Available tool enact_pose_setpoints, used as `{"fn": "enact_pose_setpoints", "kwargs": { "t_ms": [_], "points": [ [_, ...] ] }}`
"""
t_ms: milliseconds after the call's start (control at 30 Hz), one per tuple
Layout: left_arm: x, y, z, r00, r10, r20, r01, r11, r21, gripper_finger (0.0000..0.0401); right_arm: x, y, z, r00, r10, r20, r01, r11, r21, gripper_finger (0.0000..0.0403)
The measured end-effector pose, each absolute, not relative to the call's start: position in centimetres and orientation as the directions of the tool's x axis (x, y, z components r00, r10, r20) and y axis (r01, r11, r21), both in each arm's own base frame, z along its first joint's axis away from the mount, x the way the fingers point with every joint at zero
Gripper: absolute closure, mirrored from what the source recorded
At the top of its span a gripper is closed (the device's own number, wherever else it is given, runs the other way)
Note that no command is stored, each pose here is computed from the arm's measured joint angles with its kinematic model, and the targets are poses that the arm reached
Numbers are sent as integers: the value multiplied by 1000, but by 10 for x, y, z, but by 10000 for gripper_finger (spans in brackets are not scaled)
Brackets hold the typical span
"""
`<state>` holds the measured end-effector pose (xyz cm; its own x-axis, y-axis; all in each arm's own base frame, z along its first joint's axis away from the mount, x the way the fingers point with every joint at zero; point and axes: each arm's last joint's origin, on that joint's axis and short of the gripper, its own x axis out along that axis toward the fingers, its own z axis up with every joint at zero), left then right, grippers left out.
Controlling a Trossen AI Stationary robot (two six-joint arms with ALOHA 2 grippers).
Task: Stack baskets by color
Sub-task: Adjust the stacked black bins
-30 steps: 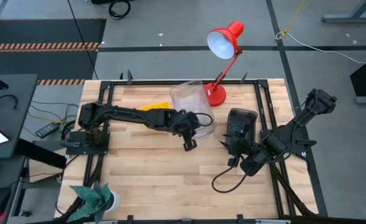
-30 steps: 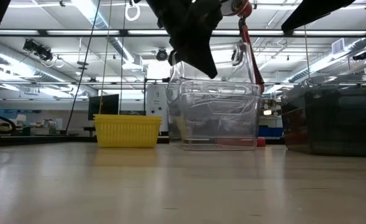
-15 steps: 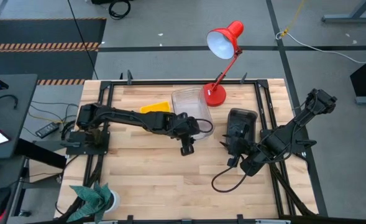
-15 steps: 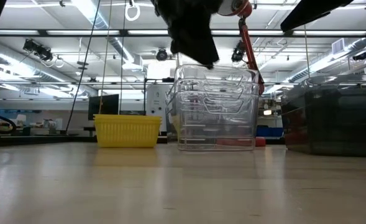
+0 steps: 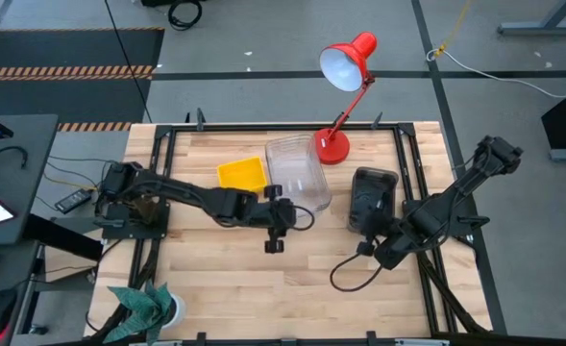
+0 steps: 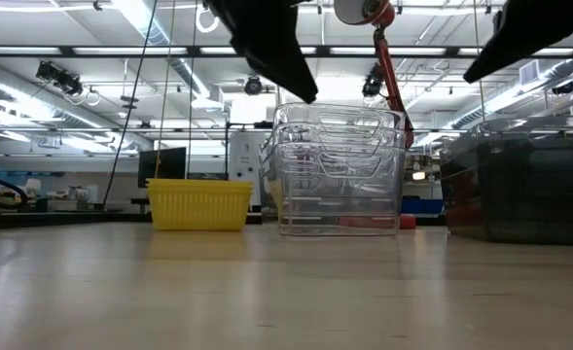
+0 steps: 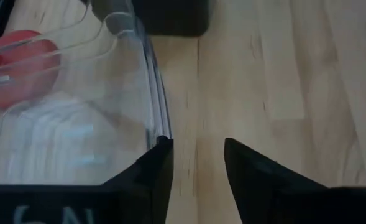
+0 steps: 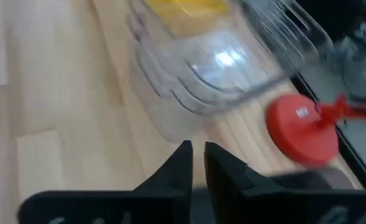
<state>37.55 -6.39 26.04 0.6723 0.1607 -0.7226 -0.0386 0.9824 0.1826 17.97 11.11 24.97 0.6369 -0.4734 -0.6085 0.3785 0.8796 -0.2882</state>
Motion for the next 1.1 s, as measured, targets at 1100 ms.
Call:
{"fn": "enact_pose_setpoints", "kwargs": {
  "t_ms": [1100],
  "points": [
    [227,-66,257,868,210,-451,-190,978,90,285,185,90,250,422,-18,-906,154,987,53,399]
  ]
}}
